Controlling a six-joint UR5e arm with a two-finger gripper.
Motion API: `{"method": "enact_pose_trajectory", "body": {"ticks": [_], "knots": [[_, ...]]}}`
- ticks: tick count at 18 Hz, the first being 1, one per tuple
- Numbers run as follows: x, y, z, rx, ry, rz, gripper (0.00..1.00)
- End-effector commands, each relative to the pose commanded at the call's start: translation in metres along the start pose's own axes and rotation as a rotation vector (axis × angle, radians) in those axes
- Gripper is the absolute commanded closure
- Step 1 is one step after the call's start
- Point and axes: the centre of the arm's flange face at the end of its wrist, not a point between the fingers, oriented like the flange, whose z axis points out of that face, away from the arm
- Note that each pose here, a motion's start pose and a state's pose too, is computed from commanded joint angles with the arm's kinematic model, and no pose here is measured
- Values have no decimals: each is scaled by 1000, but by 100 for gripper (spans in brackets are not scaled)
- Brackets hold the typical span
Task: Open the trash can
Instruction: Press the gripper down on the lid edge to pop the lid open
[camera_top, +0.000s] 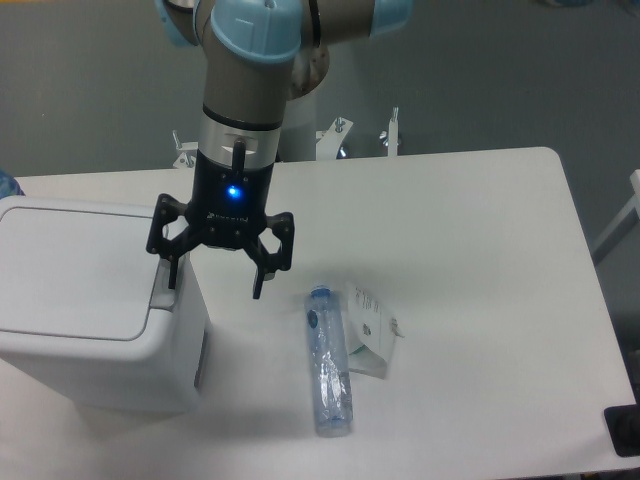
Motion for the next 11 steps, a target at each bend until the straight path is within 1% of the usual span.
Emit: {"method": "enact_pose_trajectory", "body": {"ticks": [11], "knots": [[3,3,8,-15,5,4,0]]}}
